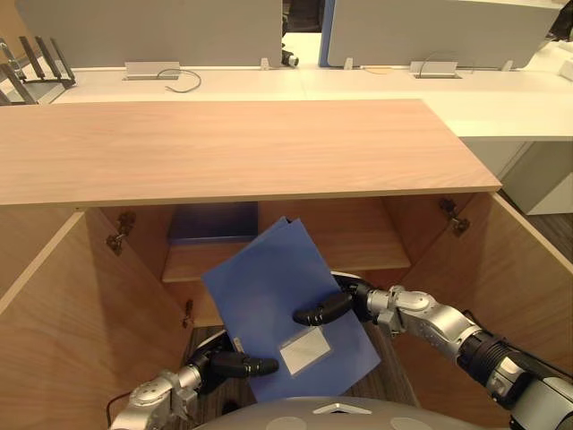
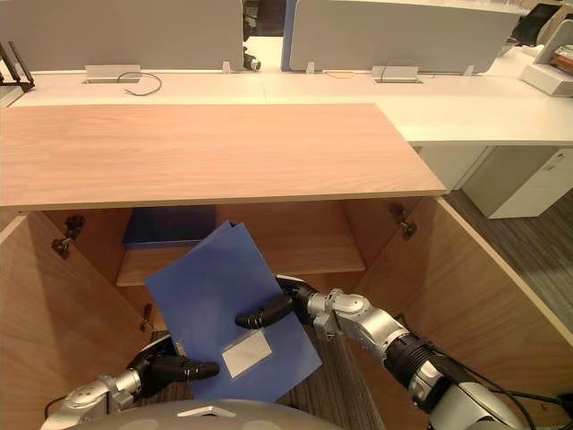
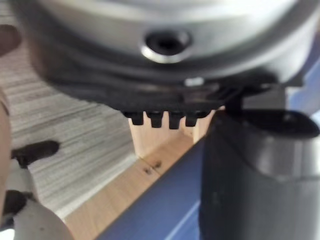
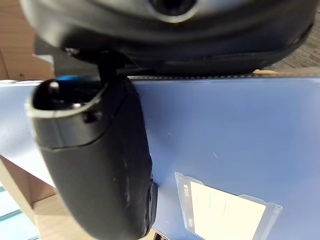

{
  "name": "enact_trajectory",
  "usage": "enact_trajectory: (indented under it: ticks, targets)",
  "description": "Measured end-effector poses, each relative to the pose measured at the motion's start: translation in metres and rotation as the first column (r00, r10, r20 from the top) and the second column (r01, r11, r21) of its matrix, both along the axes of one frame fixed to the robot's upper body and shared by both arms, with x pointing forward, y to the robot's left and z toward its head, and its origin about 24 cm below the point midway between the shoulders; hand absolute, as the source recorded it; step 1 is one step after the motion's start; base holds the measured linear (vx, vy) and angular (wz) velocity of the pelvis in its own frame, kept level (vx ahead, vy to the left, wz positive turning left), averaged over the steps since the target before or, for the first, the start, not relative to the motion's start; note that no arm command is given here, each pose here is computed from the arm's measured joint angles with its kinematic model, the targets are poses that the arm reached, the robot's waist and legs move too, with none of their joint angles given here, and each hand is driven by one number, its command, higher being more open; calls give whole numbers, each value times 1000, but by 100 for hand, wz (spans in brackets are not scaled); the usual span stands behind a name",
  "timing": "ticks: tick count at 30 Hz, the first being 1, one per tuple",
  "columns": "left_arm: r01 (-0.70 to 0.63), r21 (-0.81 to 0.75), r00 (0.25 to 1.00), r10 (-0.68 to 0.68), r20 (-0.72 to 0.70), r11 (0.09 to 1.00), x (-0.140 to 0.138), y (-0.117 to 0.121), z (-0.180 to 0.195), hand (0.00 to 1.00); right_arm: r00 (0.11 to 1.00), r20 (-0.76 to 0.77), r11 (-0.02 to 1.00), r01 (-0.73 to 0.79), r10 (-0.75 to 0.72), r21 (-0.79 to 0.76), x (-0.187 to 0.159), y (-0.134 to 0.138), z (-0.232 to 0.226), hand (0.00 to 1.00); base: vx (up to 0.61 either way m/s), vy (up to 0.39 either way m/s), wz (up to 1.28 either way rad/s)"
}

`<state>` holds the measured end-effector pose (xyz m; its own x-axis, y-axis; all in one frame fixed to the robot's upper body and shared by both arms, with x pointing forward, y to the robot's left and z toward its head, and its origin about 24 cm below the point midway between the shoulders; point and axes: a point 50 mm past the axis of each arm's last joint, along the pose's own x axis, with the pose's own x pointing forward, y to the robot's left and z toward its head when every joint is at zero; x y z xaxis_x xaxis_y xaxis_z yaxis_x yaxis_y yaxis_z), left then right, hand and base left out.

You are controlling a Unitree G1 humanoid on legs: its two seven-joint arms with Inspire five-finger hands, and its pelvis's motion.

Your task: Walk over to the cabinet, pick up the folder, carry it to the office cabinet, place the folder inside the office cabinet, then close the office cabinet door

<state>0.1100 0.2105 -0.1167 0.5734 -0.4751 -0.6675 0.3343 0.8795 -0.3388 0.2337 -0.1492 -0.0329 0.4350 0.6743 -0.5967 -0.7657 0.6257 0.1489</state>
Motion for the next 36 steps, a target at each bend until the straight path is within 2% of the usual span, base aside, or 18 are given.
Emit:
enact_trajectory:
  ticks: [3, 5, 7, 10, 14, 15, 17, 19, 20, 22, 24, 26, 30, 32, 36]
  targets:
    - [-55, 27, 993, 58, -106, 998, -23, -10, -21, 100, 998, 17, 996, -58, 59, -61, -11, 0, -10, 0, 4, 5, 8]
    - [-61, 58, 991, 67, -112, 996, -27, -12, -26, 100, 997, 9, 993, -80, 81, -84, -17, 0, -18, 0, 40, -2, 10]
    - [-85, 80, 989, 94, -113, 993, -27, -14, -28, 100, 999, -3, 994, -43, 43, -97, -17, -3, -25, 0, 43, 2, 3]
    - [-202, 115, 968, 216, -125, 972, -30, -17, -33, 100, 997, -9, 991, 79, -81, -109, -16, -20, -35, 0, 62, 5, -1]
    - [-348, 201, 911, 381, -159, 916, -37, -10, -39, 100, 964, -30, 954, 258, -265, -151, -13, -46, -46, 0, 27, -10, 5]
    - [-401, 262, 869, 455, -194, 878, -47, -1, -42, 100, 927, -26, 919, 368, -375, -138, -10, -58, -47, 0, 9, -8, 5]
    - [-438, 321, 821, 519, -236, 840, -62, 8, -45, 100, 866, -6, 859, 495, -500, -128, -6, -70, -46, 0, 5, -4, 7]
    - [-461, 377, 776, 571, -267, 804, -81, 17, -46, 100, 745, 24, 737, 664, -667, -124, 0, -92, -44, 0, -2, 1, 18]
    - [-463, 387, 770, 578, -271, 798, -84, 18, -47, 100, 709, 26, 701, 702, -705, -121, 1, -97, -44, 0, -13, 6, 19]
    - [-480, 400, 757, 599, -262, 781, -84, 19, -46, 100, 564, 36, 559, 823, -825, -99, 4, -114, -41, 0, -28, 12, 12]
    - [-485, 412, 750, 609, -259, 772, -84, 19, -47, 100, 475, 10, 474, 879, -880, -49, 8, -115, -39, 0, -25, 13, 13]
    - [-487, 420, 748, 614, -252, 766, -83, 19, -47, 100, 426, -29, 426, 905, -904, -5, 11, -109, -40, 0, -7, 5, 5]
    - [-492, 433, 751, 619, -228, 756, -79, 19, -46, 100, 231, -227, 199, 968, -946, 152, 23, -86, -39, 0, 0, 0, 0]
    - [-496, 441, 750, 625, -215, 748, -77, 20, -45, 100, 160, -313, 92, 971, -936, 221, 33, -77, -33, 0, 10, -2, 3]
    - [-508, 448, 764, 626, -160, 735, -64, 21, -42, 100, 32, -441, -129, 935, -897, 330, 53, -78, -14, 0, 33, -2, 13]
